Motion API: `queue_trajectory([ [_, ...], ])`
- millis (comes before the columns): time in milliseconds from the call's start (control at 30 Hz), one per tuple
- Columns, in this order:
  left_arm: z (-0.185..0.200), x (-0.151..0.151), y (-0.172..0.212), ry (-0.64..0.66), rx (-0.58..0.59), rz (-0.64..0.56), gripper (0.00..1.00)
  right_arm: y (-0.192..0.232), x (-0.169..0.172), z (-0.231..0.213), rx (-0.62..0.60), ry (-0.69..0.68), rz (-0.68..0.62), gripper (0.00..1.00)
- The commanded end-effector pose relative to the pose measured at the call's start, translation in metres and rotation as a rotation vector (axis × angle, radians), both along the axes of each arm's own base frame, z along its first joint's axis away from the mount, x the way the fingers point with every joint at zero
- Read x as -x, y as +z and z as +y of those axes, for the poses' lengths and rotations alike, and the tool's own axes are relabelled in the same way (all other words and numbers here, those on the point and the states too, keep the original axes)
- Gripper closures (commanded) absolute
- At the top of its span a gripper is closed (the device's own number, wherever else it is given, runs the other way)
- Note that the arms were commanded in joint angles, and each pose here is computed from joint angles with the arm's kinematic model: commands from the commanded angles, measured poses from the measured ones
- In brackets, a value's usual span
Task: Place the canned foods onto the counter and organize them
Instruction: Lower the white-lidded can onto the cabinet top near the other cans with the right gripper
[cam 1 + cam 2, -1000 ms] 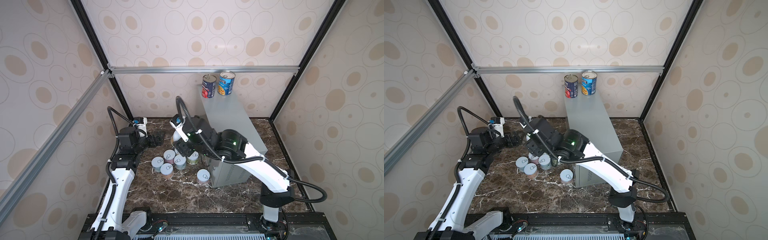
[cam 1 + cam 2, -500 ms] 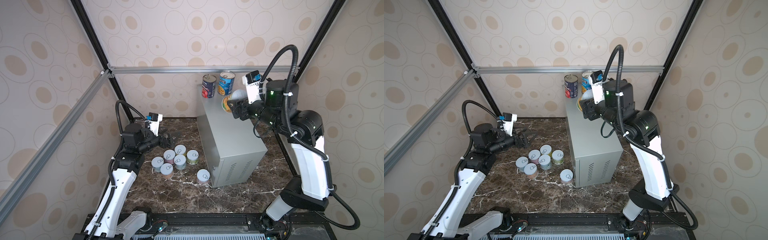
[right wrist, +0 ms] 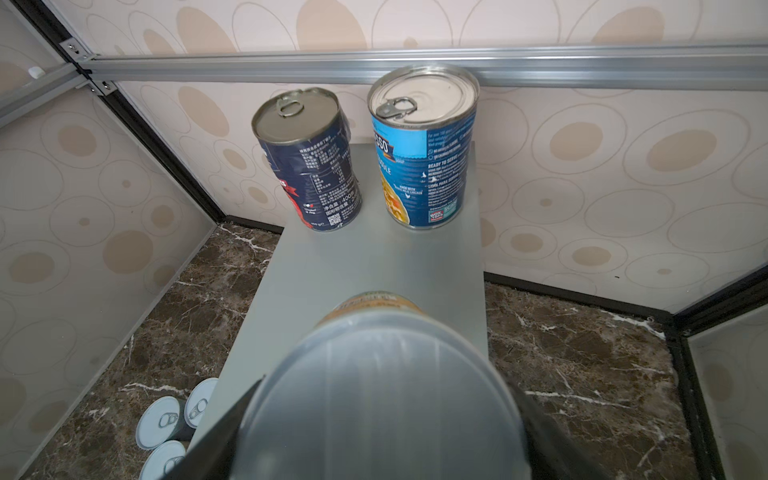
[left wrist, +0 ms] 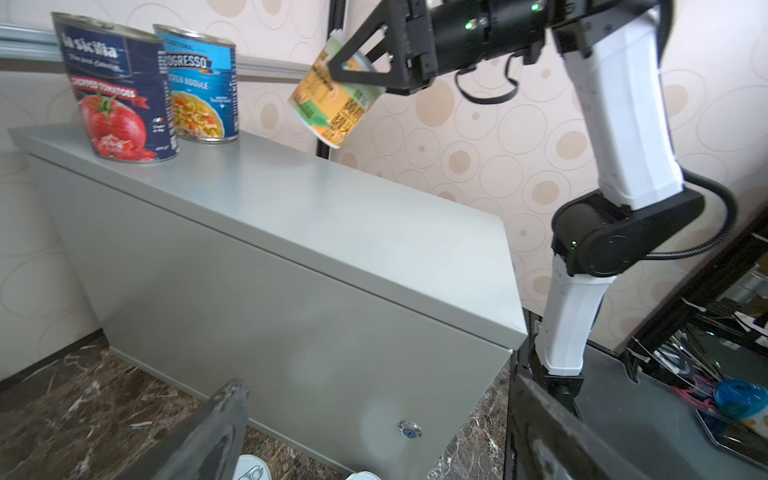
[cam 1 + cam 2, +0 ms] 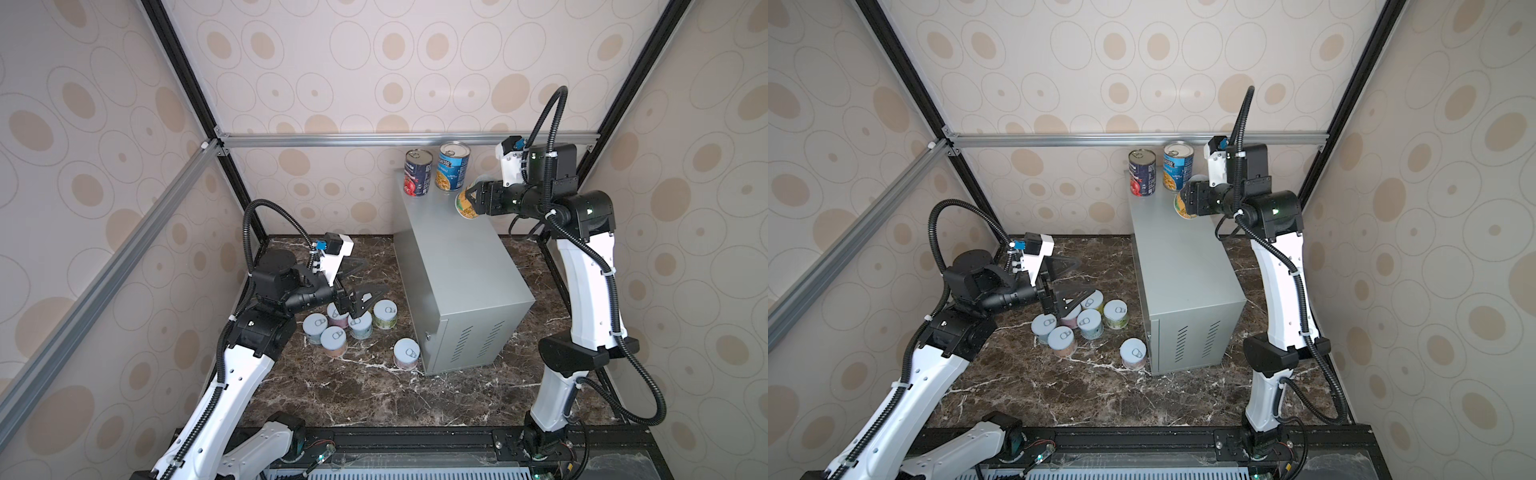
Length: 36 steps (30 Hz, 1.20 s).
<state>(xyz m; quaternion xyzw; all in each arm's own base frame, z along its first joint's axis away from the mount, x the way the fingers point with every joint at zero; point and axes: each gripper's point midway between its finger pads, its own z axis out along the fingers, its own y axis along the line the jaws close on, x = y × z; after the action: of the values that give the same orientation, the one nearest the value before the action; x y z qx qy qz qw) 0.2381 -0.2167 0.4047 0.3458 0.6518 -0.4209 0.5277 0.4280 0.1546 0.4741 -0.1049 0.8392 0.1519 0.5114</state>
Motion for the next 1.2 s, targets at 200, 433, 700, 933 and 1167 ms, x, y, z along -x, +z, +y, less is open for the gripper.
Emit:
queue_trajectory([
  [200, -0.01, 0.006, 0.014, -0.052, -0.01, -0.096, 0.02, 0.018, -0.012, 0.006, -0.053, 0.029, -0.068, 0.99],
  [433, -0.013, -0.004, 0.008, -0.038, -0.014, -0.094, 0.02, 0.019, 0.001, -0.004, 0.024, 0.008, -0.074, 0.85],
  [700, -0.018, -0.013, 0.006, -0.044, -0.003, -0.085, 0.02, 0.0, 0.033, -0.014, 0.18, 0.016, -0.005, 0.82],
  [933, -0.019, -0.016, 0.004, -0.044, 0.001, -0.081, 0.02, -0.011, 0.055, -0.016, 0.278, 0.024, 0.034, 0.74],
  [1167, -0.019, -0.017, 0.0, -0.041, -0.001, -0.074, 0.02, -0.019, 0.066, -0.001, 0.304, 0.076, 0.054, 0.62],
])
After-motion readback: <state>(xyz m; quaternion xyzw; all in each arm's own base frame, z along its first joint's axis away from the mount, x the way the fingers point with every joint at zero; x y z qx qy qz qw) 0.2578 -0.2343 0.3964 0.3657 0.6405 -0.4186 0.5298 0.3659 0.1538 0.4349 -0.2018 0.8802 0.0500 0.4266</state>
